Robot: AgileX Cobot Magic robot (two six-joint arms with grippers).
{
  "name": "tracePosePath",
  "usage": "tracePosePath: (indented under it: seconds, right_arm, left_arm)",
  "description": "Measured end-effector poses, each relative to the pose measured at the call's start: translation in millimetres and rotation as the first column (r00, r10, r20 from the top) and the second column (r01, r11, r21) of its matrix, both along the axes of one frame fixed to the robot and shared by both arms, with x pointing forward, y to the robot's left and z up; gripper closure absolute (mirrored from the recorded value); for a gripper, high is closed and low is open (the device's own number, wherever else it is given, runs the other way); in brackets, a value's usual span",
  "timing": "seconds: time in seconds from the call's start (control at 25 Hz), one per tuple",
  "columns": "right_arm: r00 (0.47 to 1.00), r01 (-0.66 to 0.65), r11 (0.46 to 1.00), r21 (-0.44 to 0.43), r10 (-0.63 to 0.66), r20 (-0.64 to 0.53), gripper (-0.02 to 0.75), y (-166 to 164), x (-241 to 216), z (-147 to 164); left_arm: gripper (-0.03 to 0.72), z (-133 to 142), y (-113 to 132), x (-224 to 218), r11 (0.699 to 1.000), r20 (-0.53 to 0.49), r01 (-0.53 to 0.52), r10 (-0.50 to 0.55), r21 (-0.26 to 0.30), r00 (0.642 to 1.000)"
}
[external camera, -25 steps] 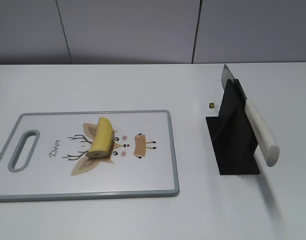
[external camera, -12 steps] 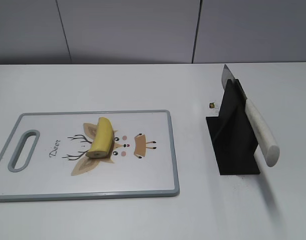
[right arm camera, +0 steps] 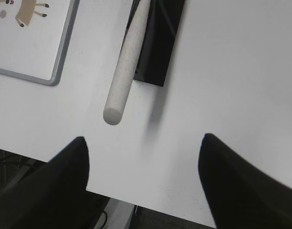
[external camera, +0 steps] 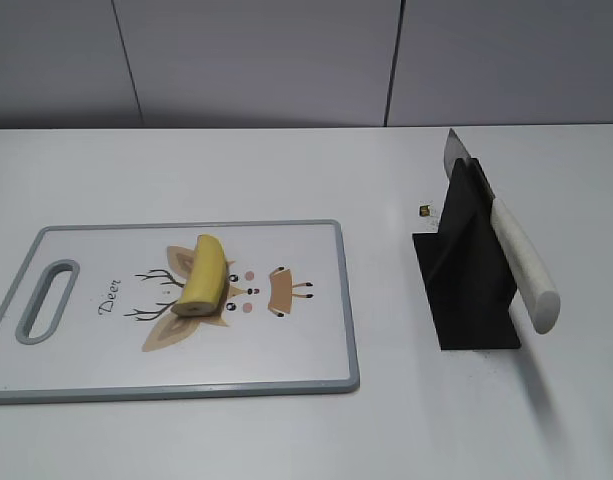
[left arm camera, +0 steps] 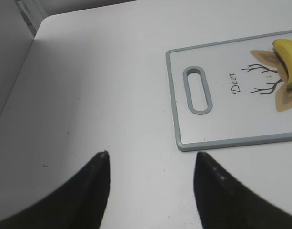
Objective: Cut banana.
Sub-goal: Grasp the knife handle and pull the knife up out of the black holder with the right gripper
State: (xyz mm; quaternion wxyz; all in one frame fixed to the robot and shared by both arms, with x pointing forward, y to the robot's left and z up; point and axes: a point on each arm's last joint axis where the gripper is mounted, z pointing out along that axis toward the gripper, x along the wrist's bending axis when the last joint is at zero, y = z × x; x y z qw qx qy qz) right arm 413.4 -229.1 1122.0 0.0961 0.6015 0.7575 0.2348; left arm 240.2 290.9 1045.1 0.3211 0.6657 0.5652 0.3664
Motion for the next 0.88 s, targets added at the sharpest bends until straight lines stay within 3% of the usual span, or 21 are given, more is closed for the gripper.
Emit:
tracePosePath:
  seconds: [0.24,0.48,0.88]
  right_arm:
    - [0.988,0.034,0.999,0.037,-0.028,-0.155,0.201,20,40,-22]
    - [0.946,0.105,0.994,0.008,-0.097,-0.308,0.206,31,66,-59]
    - [0.907,0.134,0.99,-0.037,-0.138,-0.398,0.208,40,92,-101]
  left_arm:
    - [0.137,0,0,0,1.0,0.0,0.0,0.0,0.0,1.0]
    - [0.137,0,0,0,1.0,0.0,0.0,0.0,0.0,1.0]
    - [0.137,0,0,0,1.0,0.0,0.0,0.0,0.0,1.0]
